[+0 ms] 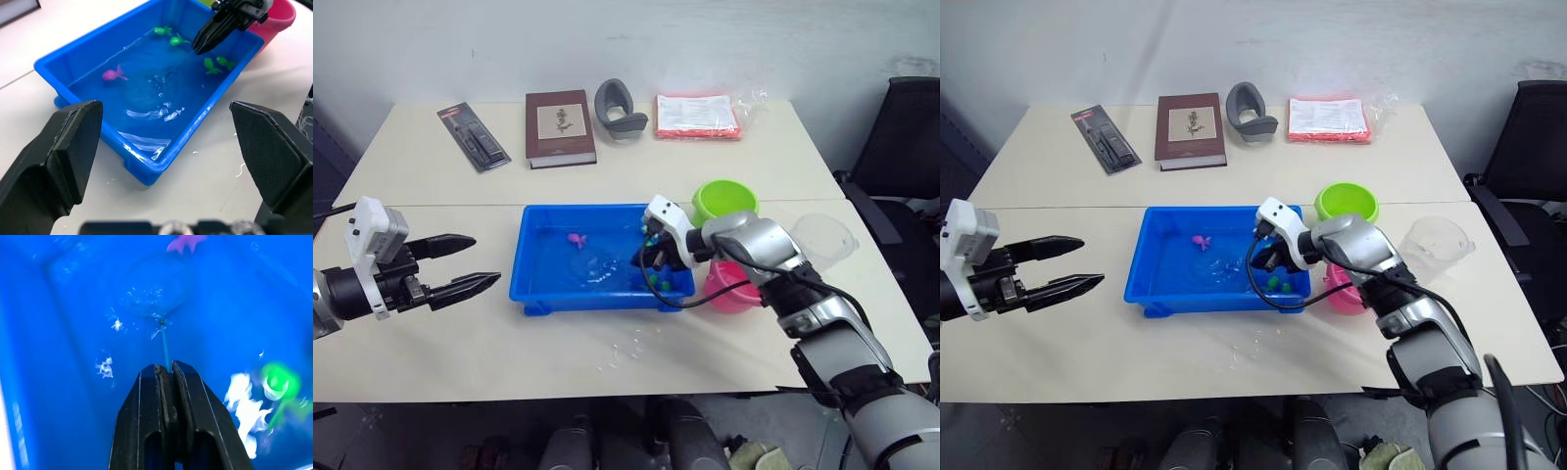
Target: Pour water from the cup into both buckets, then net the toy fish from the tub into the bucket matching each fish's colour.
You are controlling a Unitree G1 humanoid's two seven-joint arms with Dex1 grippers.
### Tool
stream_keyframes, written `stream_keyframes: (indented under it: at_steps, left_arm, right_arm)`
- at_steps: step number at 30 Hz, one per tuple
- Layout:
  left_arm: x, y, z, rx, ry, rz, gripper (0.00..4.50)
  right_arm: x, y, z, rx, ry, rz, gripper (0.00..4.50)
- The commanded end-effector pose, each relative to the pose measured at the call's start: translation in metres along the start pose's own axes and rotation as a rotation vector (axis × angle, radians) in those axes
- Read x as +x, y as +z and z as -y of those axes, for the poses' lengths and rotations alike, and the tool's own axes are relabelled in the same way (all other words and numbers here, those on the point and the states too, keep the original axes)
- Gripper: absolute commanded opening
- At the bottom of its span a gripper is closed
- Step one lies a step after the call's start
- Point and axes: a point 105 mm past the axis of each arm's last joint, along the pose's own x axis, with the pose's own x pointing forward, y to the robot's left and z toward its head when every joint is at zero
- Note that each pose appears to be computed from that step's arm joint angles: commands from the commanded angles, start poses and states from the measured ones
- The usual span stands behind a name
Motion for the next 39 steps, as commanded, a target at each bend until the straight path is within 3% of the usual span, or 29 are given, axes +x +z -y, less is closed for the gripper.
stream_keyframes:
  at_steps: [1, 4, 8, 14, 21, 28, 32, 39]
  left_arm:
    - [-0.004, 0.010, 0.000, 0.043, 0.013, 0.024, 4.47]
    - [-0.003, 0.009, -0.001, 0.044, 0.016, 0.025, 4.47]
    - [-0.001, 0.006, -0.001, 0.036, 0.000, 0.007, 4.47]
    - [0.006, 0.007, -0.007, 0.043, -0.014, 0.012, 4.47]
    - [0.015, 0.009, -0.016, 0.053, -0.032, 0.026, 4.47]
    - [0.013, 0.005, -0.022, 0.061, -0.013, 0.028, 4.47]
    - [0.011, 0.005, -0.021, 0.063, 0.000, 0.032, 4.47]
    - [0.007, 0.001, -0.020, 0.066, 0.025, 0.033, 4.47]
  right_arm:
    - [0.002, 0.021, 0.003, -0.020, -0.009, 0.060, 0.00]
    - [0.002, 0.031, 0.001, -0.029, 0.005, 0.091, 0.00]
    - [-0.006, 0.038, -0.023, -0.155, 0.096, 0.144, 0.00]
    - [-0.020, 0.036, -0.013, -0.240, -0.018, 0.180, 0.00]
    - [-0.024, 0.010, -0.020, 0.012, 0.070, 0.085, 0.00]
    - [-0.027, -0.002, -0.009, -0.010, 0.076, 0.011, 0.00]
    - [-0.019, 0.010, 0.010, 0.067, -0.008, 0.036, 0.00]
    - [-0.007, 0.027, 0.017, 0.046, -0.028, 0.066, 0.00]
